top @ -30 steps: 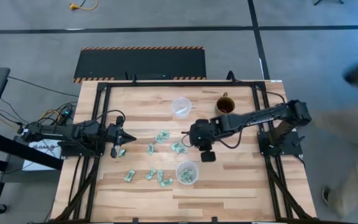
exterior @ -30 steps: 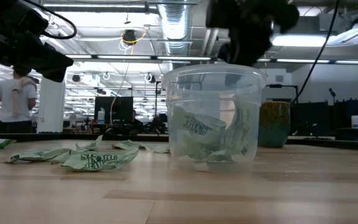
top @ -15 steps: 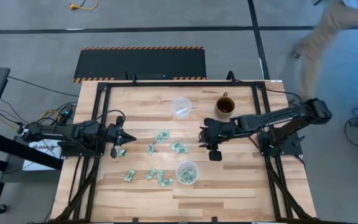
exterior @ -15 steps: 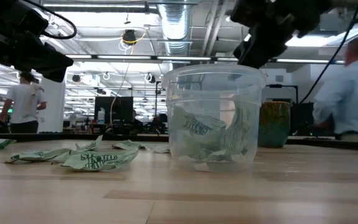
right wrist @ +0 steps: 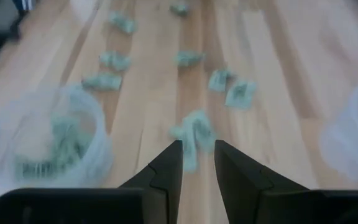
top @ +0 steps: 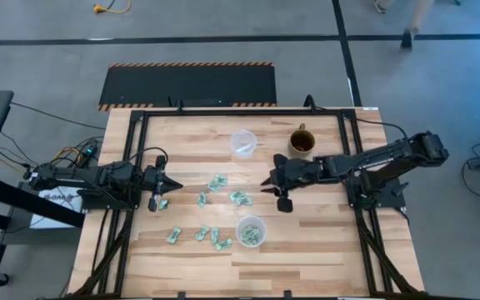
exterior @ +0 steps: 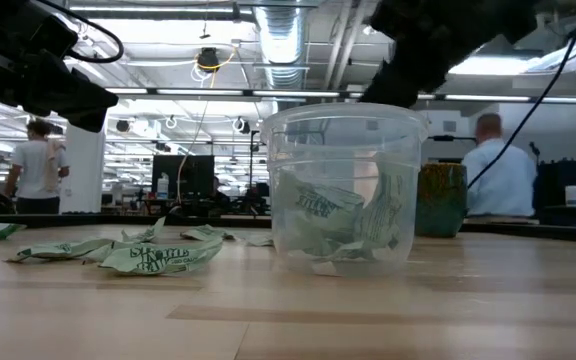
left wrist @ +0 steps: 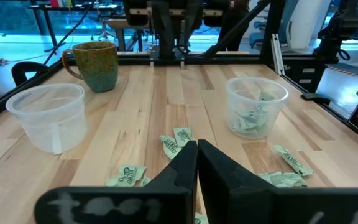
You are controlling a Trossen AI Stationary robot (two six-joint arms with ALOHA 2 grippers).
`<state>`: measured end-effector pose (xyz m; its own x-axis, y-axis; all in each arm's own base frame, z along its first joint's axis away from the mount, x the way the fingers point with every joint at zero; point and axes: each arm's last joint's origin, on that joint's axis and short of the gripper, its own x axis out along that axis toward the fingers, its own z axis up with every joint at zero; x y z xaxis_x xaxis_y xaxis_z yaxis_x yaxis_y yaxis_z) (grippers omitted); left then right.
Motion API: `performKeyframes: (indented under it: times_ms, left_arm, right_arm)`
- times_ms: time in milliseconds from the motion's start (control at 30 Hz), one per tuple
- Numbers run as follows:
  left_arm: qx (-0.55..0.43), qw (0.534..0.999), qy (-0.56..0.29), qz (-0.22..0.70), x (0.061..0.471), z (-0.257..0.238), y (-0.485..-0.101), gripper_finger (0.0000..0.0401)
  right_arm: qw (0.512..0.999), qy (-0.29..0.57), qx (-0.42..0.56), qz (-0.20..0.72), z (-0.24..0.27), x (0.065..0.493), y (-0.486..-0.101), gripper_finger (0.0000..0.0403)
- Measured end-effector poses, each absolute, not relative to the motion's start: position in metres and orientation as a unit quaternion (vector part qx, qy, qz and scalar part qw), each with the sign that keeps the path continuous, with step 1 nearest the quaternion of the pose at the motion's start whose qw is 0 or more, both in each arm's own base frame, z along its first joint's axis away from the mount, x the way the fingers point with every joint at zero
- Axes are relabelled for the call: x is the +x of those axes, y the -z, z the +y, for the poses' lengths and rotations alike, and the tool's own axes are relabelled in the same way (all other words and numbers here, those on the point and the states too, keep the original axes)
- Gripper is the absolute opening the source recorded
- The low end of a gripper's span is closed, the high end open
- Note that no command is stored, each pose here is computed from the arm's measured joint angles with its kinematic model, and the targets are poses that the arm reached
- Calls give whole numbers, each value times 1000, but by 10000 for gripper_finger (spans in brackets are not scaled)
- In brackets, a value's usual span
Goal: Pick and place Stevia / Truvia into bins
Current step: Put the stevia packet into the bottom transparent container
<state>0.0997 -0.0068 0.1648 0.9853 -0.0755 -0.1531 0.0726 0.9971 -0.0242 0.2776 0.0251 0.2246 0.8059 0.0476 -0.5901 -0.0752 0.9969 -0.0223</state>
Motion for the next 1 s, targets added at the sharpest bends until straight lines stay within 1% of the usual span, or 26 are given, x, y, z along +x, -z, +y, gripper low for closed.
performKeyframes:
  times_ms: [200, 300, 400, 600, 800, 1000]
  left_arm:
    - [-9, 996, 37, 78, 100, -7, -165, 0]
    - [-9, 996, 37, 78, 100, -7, -165, 0]
    - [-9, 996, 37, 78, 100, -7, -165, 0]
    - [-9, 996, 37, 77, 100, -7, -165, 0]
    - [-9, 996, 37, 77, 100, -7, -165, 0]
    - [-9, 996, 37, 77, 100, -7, -165, 0]
  right_arm:
    - [952, -28, -19, 304, 22, 278, -229, 80]
    - [950, -20, 7, 313, 23, 280, -225, 75]
    - [944, -16, 16, 328, 23, 283, -217, 73]
    - [931, -53, -20, 359, 34, 294, -194, 72]
    - [916, -63, -28, 396, 39, 300, -170, 72]
    - [916, -81, -11, 393, 36, 305, -164, 72]
